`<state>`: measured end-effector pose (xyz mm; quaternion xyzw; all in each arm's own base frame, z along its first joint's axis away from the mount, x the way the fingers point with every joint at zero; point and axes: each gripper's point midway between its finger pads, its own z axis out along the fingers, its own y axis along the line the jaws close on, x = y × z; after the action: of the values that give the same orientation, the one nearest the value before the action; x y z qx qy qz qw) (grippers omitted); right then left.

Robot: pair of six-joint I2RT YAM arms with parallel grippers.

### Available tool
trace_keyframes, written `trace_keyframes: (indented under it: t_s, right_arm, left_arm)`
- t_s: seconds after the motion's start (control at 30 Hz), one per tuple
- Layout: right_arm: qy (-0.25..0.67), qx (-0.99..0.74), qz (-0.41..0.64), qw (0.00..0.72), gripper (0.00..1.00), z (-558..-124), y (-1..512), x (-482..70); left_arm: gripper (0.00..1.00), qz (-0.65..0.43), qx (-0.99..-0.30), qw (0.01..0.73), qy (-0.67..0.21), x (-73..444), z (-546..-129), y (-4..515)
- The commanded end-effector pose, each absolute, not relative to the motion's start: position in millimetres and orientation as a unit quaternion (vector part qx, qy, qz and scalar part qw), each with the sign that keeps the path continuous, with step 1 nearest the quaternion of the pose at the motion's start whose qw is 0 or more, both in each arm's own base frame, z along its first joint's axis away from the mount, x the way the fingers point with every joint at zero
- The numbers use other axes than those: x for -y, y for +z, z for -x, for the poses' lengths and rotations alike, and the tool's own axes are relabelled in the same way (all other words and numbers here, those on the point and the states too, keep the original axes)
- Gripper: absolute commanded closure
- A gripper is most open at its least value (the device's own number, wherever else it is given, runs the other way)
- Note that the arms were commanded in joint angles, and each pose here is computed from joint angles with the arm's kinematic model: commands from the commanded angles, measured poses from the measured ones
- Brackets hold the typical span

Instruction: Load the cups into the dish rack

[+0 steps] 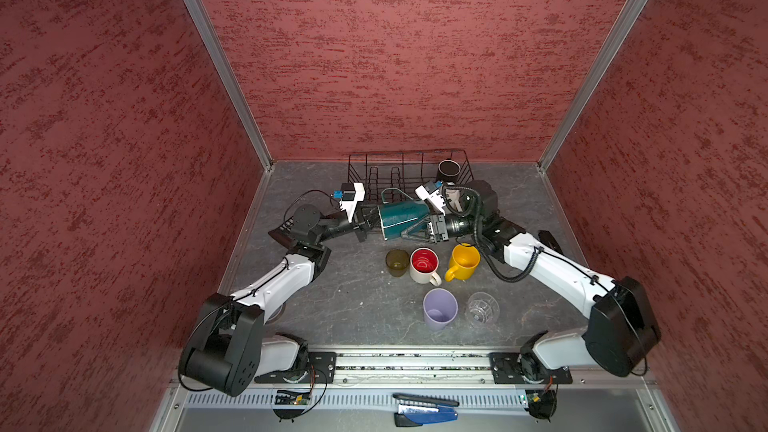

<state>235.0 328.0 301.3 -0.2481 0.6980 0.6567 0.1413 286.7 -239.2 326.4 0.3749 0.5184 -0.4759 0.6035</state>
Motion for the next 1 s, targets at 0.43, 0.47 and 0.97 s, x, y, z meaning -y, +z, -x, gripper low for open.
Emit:
trace_keyframes:
  t_s: [0.43, 0.47, 0.97]
  right_arm:
    - [0.666, -0.684, 0.241, 0.175, 0.01, -246.5, 328.6, -327.5]
    - [0.665, -0.684, 0.241, 0.179, 0.01, -247.2, 329.7, -327.2]
    - [0.663, -0.684, 0.236, 0.191, 0.01, -254.4, 334.8, -329.4]
  left_arm:
    - [1.00, -0.415, -0.474, 0.605, -0.487, 248.4, -264.2, 343.3]
    - [1.00, -0.417, -0.475, 0.602, -0.488, 248.6, -263.7, 342.2]
    - [1.00, -0.431, -0.484, 0.577, -0.497, 257.8, -258.0, 332.7]
